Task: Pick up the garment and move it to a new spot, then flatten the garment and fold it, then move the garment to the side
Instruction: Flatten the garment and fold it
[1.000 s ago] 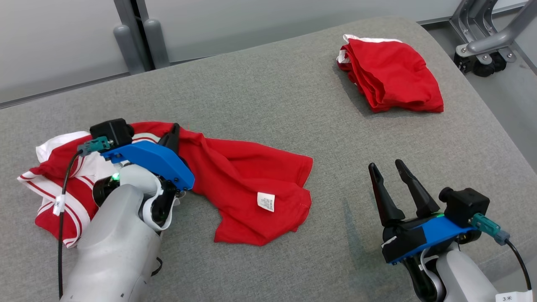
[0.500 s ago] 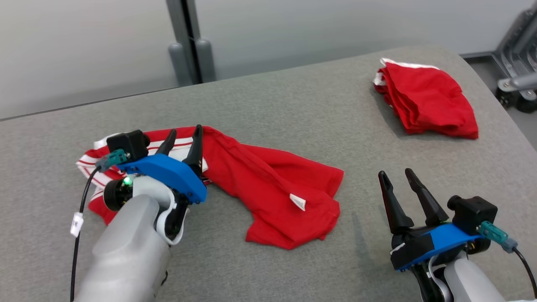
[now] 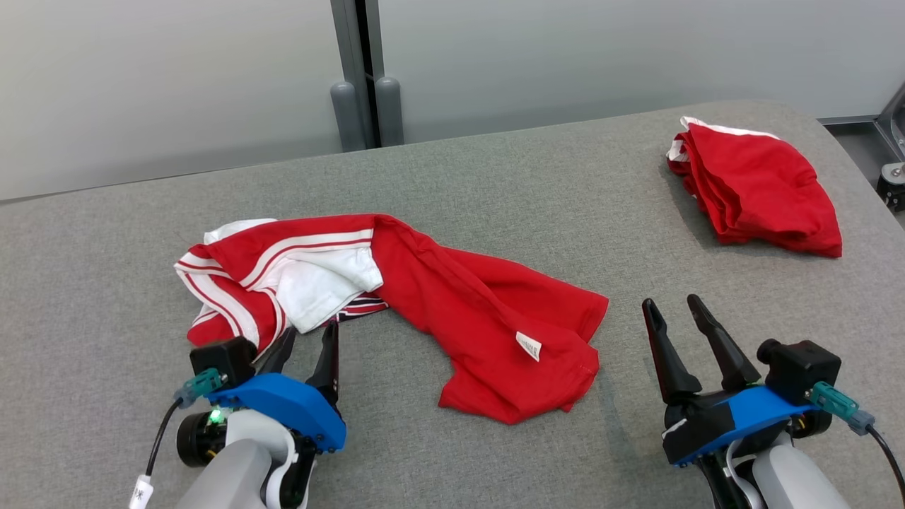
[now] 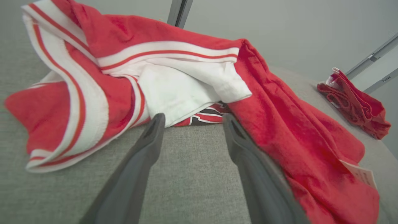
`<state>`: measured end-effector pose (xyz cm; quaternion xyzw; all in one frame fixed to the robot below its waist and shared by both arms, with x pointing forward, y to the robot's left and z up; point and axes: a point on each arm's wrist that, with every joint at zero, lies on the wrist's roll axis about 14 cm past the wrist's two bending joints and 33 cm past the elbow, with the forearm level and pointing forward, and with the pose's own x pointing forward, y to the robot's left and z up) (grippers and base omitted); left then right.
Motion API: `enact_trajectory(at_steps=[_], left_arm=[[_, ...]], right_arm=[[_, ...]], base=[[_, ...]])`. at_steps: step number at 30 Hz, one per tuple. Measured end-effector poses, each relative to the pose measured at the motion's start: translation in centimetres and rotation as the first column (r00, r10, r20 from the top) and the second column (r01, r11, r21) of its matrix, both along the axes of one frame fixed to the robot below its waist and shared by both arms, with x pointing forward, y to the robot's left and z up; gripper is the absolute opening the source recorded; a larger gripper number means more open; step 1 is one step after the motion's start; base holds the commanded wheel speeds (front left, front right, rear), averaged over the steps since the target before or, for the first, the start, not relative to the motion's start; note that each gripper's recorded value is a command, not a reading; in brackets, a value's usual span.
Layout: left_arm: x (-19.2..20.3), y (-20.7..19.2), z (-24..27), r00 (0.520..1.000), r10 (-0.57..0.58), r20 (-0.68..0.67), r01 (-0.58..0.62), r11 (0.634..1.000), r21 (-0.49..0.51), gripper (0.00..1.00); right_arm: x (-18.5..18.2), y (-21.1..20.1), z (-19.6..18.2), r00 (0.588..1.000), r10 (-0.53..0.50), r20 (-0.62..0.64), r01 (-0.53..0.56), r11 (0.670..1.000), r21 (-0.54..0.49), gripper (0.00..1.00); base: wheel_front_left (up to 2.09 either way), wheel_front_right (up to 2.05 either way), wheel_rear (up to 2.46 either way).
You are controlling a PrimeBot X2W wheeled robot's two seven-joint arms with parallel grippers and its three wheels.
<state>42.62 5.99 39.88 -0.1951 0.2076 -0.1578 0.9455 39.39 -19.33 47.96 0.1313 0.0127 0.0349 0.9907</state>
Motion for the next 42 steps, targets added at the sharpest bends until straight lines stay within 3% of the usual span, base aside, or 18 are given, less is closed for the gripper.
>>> enact_trajectory(at_steps=[12,26,27,30,42], left_arm=[[-0.6,0.1,-2.9,0.979,-0.004,-0.203,-0.002,1.0,-0.027,1.0],[2.6,0.0,-2.8,0.978,-0.011,-0.207,0.01,1.0,-0.007,1.0],[2.7,0.0,-2.8,0.979,-0.01,-0.202,0.009,1.0,-0.006,0.99],[2.8,-0.3,-2.6,0.982,-0.014,-0.187,0.011,1.0,-0.015,0.81],[4.1,-0.4,-1.5,0.991,0.002,-0.137,-0.005,1.0,-0.023,0.73]], right_arm=[[-0.4,-0.6,-0.3,1.0,-0.011,-0.013,0.011,1.0,-0.008,1.0],[-0.8,-2.0,-0.8,0.998,-0.052,-0.03,0.051,0.999,-0.013,1.0],[-0.9,-2.0,-0.8,0.998,-0.054,-0.03,0.053,0.998,-0.014,1.0],[-0.9,-2.3,-0.8,0.998,-0.061,-0.031,0.06,0.998,-0.014,1.0],[-0.5,-2.1,-1.5,0.997,-0.062,-0.046,0.062,0.998,-0.007,1.0]], base=[[0.0,0.0,0.0],[0.0,0.0,0.0],[0.0,0.0,0.0],[0.0,0.0,0.0],[0.0,0.0,0.0]])
